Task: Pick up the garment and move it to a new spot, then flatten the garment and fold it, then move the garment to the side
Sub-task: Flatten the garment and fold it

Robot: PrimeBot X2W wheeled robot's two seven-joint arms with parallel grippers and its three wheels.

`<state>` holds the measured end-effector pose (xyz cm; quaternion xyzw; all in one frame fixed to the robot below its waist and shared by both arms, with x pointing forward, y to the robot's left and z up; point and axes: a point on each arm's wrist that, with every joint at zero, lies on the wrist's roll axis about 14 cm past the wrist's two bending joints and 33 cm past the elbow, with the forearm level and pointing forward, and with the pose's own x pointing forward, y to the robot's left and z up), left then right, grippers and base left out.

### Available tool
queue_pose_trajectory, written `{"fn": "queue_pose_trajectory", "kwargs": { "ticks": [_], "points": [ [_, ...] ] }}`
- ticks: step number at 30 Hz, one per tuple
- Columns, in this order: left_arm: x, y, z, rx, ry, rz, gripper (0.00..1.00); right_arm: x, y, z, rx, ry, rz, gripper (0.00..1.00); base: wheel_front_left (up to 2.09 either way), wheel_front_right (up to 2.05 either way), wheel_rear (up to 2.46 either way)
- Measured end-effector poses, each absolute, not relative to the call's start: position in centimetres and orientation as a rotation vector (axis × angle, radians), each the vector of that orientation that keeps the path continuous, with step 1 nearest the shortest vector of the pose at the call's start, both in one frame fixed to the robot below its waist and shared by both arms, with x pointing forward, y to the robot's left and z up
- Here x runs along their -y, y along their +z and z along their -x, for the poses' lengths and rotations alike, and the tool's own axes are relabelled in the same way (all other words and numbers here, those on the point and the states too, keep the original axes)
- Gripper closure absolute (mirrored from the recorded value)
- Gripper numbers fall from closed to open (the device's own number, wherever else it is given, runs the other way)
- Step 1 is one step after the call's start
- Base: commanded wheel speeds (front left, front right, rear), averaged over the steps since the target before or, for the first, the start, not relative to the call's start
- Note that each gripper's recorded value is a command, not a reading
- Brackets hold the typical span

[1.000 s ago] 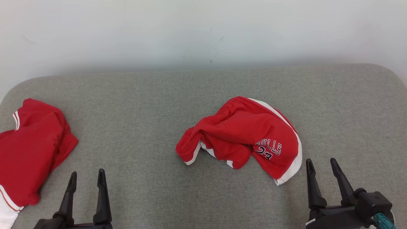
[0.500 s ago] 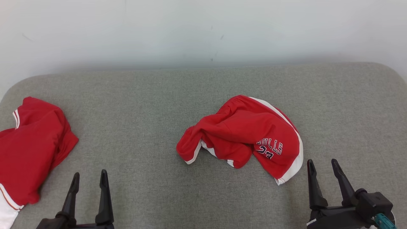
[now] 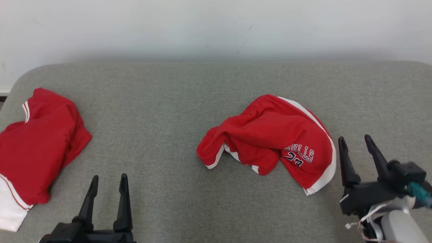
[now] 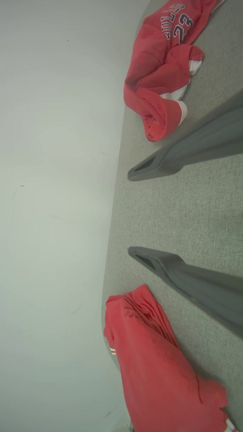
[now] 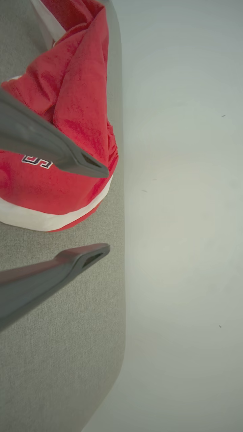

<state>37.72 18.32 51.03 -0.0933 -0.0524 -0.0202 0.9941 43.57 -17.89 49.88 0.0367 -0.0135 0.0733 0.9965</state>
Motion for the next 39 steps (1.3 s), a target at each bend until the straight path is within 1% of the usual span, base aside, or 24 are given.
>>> {"fn": "queue_pose_trajectory", "kwargs": {
  "ticks": [4, 12, 19, 22, 23, 24, 25, 28, 31, 35, 39],
  "points": [
    [-18.5, 50.8, -37.8, 0.097, -0.034, 0.194, 0.0, 18.6, 48.5, -45.6, -0.05, 0.151, -0.035, 0.0, 0.0, 0.0, 0.0],
    [-19.0, 50.1, -37.8, 0.078, -0.01, 0.199, 0.0, 18.9, 44.5, -48.0, -0.206, 0.144, -0.027, 0.0, 0.0, 0.0, 0.0],
    [-19.8, 49.8, -37.9, 0.068, 0.018, 0.194, 0.0, 18.3, 40.2, -48.1, -0.353, 0.137, -0.05, 0.0, 0.0, 0.0, 0.0],
    [-20.3, 49.5, -37.7, 0.06, 0.033, 0.192, 0.0, 17.5, 38.4, -47.6, -0.411, 0.145, -0.065, 0.0, 0.0, 0.0, 0.0],
    [-20.4, 49.5, -37.6, 0.059, 0.037, 0.191, 0.0, 17.2, 38.2, -47.6, -0.418, 0.146, -0.076, 0.12, 0.0, 0.0, 0.0],
    [-20.5, 49.5, -37.6, 0.059, 0.04, 0.191, 0.0, 17.1, 38.1, -47.6, -0.424, 0.148, -0.077, 0.67, 0.0, 0.0, 0.0],
    [-20.6, 49.5, -37.6, 0.061, 0.042, 0.191, 0.0, 17.1, 38.0, -47.5, -0.431, 0.148, -0.078, 1.0, 0.0, 0.0, 0.0],
    [-20.7, 49.6, -37.6, 0.063, 0.045, 0.191, 0.0, 17.2, 38.1, -47.5, -0.432, 0.141, -0.088, 1.0, 0.0, 0.0, 0.0],
    [-20.5, 49.7, -37.7, 0.067, 0.04, 0.192, 0.0, 18.0, 39.0, -48.0, -0.399, 0.125, -0.085, 1.0, 0.0, 0.0, 0.0],
    [-20.1, 49.9, -37.8, 0.073, 0.029, 0.195, 0.0, 20.4, 42.7, -50.4, -0.29, 0.093, -0.049, 1.0, 0.0, 0.0, 0.0],
    [-20.0, 50.1, -37.8, 0.078, 0.023, 0.198, 0.0, 21.5, 47.6, -52.9, -0.163, 0.088, -0.017, 1.0, 0.0, 0.0, 0.0]
  ]
}}
